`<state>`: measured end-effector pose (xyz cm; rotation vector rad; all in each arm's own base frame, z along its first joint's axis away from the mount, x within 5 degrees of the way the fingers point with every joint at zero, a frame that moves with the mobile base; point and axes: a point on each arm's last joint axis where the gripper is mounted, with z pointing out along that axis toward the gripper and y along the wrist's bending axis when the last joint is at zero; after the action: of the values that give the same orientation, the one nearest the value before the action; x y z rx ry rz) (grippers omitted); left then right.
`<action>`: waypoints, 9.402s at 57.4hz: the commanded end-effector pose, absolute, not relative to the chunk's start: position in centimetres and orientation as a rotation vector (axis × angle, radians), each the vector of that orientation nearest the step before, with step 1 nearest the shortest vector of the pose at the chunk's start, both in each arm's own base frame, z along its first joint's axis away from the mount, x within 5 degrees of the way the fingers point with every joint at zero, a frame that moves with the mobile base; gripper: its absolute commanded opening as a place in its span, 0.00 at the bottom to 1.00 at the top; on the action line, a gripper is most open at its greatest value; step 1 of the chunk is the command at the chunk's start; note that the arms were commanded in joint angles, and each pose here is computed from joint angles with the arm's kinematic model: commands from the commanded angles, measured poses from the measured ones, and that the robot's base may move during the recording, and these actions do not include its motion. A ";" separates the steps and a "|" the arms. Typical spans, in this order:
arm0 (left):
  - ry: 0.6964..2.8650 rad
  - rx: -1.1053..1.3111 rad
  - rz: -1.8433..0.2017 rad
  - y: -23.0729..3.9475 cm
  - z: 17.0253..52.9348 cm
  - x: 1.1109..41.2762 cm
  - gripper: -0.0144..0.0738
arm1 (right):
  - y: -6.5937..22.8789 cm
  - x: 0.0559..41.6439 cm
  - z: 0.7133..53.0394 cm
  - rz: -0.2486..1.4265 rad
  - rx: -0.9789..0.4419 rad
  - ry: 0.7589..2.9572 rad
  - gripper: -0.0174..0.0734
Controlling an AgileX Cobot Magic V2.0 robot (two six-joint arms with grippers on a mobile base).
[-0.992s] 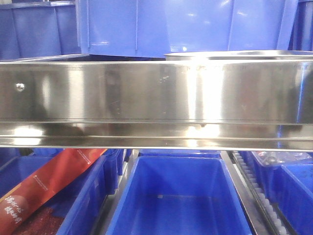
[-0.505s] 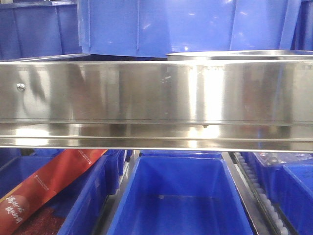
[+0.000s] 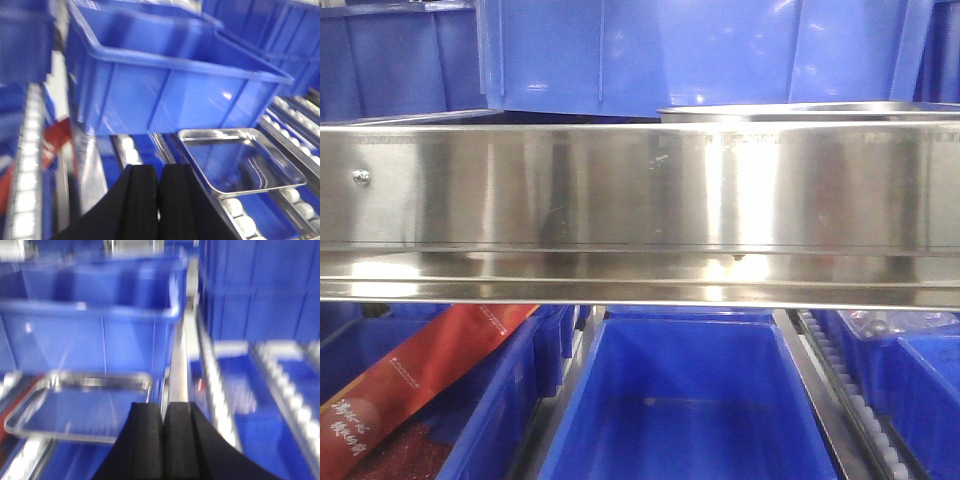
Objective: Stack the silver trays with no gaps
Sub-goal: 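Grip the silver tray's opposite rims with left and right grippers, then lift the silver tray with both grippers and pull it off the shelf, then hold the tray with both grippers while the base turns away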
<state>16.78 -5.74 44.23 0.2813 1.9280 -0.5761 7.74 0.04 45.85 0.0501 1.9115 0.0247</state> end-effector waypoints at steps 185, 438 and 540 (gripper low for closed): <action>2.611 0.591 -0.426 -32.1 29.7 35.2 0.14 | 1.3 36.7 29.4 0.251 0.001 2.766 0.10; 1.977 0.431 -0.371 -27.5 49.2 32.9 0.14 | 0.9 31.0 47.4 0.175 -0.001 1.950 0.10; 1.977 0.431 -0.371 -27.5 49.2 32.9 0.14 | 0.9 31.0 47.4 0.175 -0.001 1.950 0.10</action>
<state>33.62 -27.71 47.83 0.4269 2.0361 -0.3361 31.46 0.79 46.00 0.0126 2.0293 0.1822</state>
